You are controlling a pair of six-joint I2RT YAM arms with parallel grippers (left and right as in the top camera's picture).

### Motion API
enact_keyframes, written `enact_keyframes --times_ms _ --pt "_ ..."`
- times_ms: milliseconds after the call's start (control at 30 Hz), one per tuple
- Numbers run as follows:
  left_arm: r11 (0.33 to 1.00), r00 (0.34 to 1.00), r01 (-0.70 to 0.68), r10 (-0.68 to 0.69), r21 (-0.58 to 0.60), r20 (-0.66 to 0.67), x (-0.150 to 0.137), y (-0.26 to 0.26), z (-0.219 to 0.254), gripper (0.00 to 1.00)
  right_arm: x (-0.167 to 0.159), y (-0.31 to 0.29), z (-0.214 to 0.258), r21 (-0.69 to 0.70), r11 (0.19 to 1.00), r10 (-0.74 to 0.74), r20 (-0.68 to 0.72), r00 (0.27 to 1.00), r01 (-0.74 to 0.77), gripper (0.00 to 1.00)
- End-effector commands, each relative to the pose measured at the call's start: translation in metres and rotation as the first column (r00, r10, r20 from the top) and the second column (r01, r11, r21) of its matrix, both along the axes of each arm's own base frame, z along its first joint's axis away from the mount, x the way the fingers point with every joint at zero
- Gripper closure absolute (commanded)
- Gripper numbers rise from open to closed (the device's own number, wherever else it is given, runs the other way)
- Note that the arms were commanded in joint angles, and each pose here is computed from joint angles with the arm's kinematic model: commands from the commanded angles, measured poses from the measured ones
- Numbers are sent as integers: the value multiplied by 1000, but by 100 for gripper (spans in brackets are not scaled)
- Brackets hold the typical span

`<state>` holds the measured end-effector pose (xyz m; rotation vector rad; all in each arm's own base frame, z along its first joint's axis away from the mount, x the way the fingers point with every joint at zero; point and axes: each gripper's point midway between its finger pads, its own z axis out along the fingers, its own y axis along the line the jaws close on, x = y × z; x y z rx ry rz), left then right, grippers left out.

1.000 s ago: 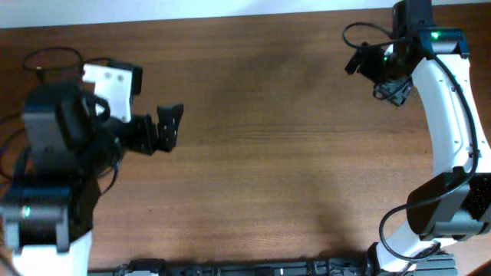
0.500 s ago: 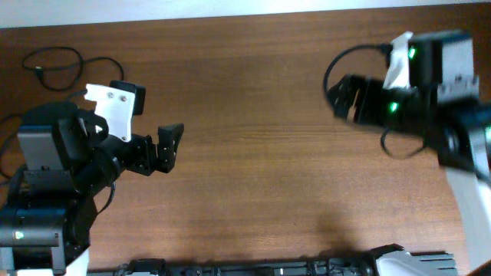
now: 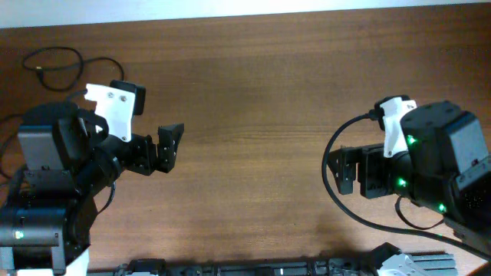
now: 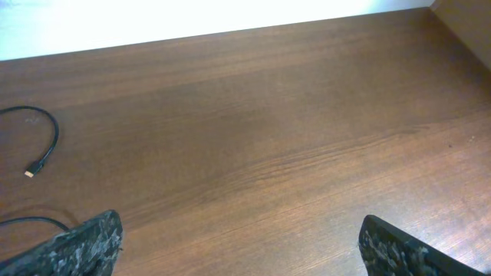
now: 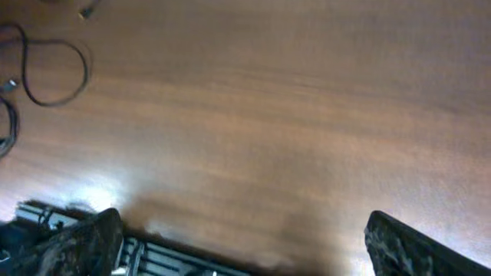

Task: Untangle cables

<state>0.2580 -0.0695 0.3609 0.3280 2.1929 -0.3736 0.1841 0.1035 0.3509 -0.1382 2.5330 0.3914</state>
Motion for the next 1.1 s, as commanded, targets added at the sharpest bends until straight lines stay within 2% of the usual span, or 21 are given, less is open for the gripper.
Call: enact_keyframes --times_ms 0,200,400,533,667,867,1067 --pt "1000 1000 25 -25 8 16 -1 -3 3 1 -1 -2 -1 -18 1000 2 -1 1000 -2 2" --pt "1000 1000 25 -25 8 16 -1 -3 3 1 2 -10 0 -50 998 -30 23 999 31 1" --pt "1000 1000 25 -25 8 16 -1 -3 3 1 -1 -61 3 -6 971 -234 161 959 238 2" --pt "1000 1000 25 -25 8 16 -1 -3 3 1 -4 -90 -20 52 934 -350 320 880 353 1" --pt "1000 1000 25 -25 8 16 -1 -3 3 1 4 -108 -75 117 893 -439 432 788 434 2" --pt "1000 1000 25 -25 8 16 -1 -3 3 1 33 -109 -127 220 889 -449 591 670 402 2" --pt "1000 1000 25 -25 8 16 -1 -3 3 1 49 -107 -134 298 893 -442 721 534 336 2"
